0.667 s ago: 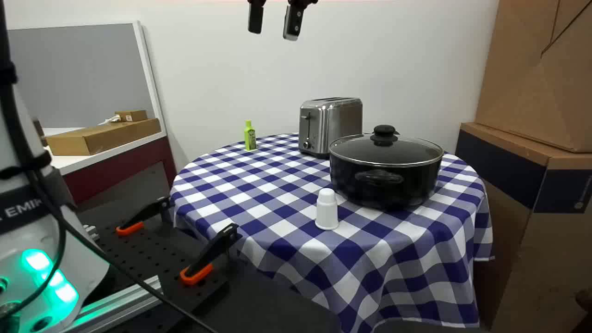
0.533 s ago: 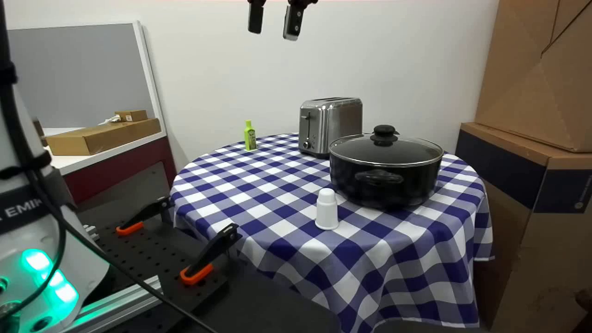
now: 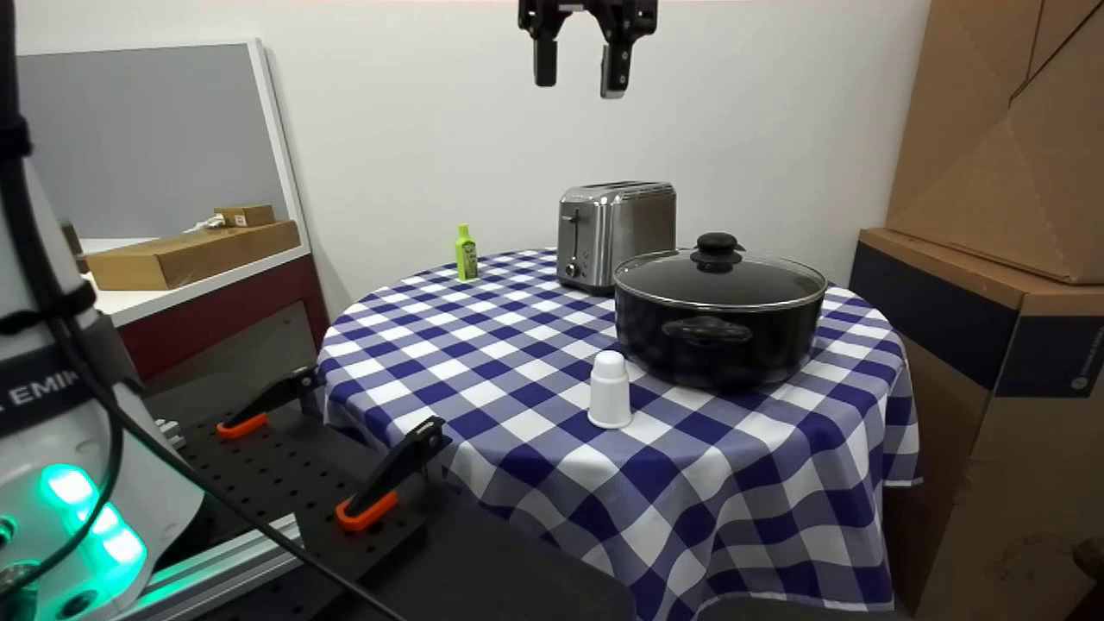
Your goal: Take the lid off of the pot
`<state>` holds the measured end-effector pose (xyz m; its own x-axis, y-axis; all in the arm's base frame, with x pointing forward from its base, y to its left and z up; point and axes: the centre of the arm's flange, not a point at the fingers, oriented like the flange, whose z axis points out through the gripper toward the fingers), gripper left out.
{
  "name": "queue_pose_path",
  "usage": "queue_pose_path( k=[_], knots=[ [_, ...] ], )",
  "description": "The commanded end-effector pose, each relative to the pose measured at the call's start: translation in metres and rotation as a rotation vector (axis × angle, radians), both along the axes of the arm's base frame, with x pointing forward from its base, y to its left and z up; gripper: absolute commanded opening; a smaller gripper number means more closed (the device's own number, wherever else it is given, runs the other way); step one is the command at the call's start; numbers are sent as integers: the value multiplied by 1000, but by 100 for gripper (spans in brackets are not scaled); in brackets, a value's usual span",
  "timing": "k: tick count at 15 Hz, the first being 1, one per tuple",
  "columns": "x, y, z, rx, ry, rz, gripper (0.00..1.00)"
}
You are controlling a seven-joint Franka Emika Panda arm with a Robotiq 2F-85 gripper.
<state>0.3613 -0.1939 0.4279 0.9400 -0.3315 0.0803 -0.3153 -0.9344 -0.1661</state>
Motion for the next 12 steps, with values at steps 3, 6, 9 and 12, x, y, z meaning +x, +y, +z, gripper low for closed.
queue_pose_path(
  k=[3, 6, 9, 12],
  knots=[
    [65, -14, -43, -39, -109, -84, 100],
    [96, -15, -64, -79, -104, -87, 100],
    [129, -17, -76, -115, -83, -77, 100],
    [160, -21, -86, -130, -50, -81, 100]
  ],
)
